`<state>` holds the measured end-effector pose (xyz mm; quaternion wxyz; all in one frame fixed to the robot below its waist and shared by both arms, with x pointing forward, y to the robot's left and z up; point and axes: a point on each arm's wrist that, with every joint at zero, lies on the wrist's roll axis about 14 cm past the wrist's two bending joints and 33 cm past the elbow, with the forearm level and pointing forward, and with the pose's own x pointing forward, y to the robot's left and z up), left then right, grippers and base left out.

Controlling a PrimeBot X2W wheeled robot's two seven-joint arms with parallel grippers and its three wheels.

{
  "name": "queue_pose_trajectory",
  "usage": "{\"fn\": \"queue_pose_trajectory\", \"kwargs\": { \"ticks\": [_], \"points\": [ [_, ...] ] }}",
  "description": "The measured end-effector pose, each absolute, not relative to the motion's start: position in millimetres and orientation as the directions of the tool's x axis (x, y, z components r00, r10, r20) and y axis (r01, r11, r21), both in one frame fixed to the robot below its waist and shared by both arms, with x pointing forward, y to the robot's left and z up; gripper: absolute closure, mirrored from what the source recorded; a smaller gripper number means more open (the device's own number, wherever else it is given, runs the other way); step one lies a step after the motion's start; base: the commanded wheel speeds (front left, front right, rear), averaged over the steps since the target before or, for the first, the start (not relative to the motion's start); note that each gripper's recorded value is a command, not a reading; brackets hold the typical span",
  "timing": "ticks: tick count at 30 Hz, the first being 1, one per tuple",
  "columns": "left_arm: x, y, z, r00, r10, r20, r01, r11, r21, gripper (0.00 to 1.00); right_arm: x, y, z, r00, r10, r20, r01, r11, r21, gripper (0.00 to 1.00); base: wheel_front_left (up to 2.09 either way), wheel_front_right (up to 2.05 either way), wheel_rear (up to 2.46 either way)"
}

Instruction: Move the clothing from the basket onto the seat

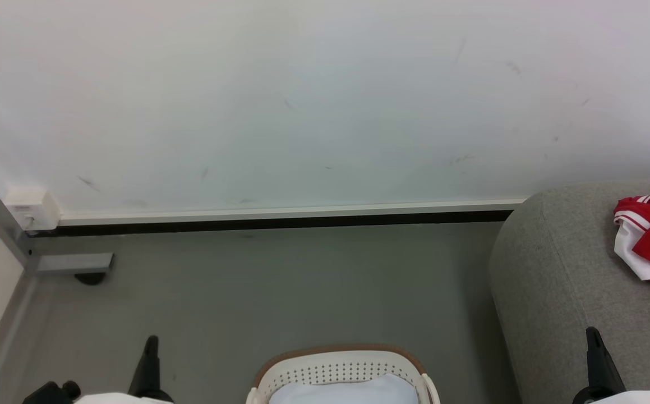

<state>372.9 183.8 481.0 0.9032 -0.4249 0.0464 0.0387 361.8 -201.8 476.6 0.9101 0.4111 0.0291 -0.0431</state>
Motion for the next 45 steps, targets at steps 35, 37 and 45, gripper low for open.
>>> {"fn": "queue_pose_trajectory", "kwargs": {
  "ticks": [35, 37, 45],
  "points": [
    [381.8, 190.7, 498.6, 0.996, 0.013, -0.086, -0.085, 0.317, -0.944, 1.0, 377.9, -202.8, 493.2, 0.998, -0.031, -0.054, 0.062, 0.336, 0.94, 1.0, 0.0, 0.0, 0.0],
    [382.6, 191.3, 500.1, 0.997, 0.013, -0.081, -0.081, 0.297, -0.951, 1.0, 378.5, -202.7, 493.8, 0.998, -0.03, -0.052, 0.059, 0.315, 0.947, 1.0, 0.0, 0.0, 0.0],
    [384.2, 193.4, 504.2, 0.998, 0.011, -0.069, -0.07, 0.23, -0.971, 1.0, 380.5, -202.3, 495.6, 0.999, -0.025, -0.046, 0.051, 0.245, 0.968, 1.0, 0.0, 0.0, 0.0]
  ]
}}
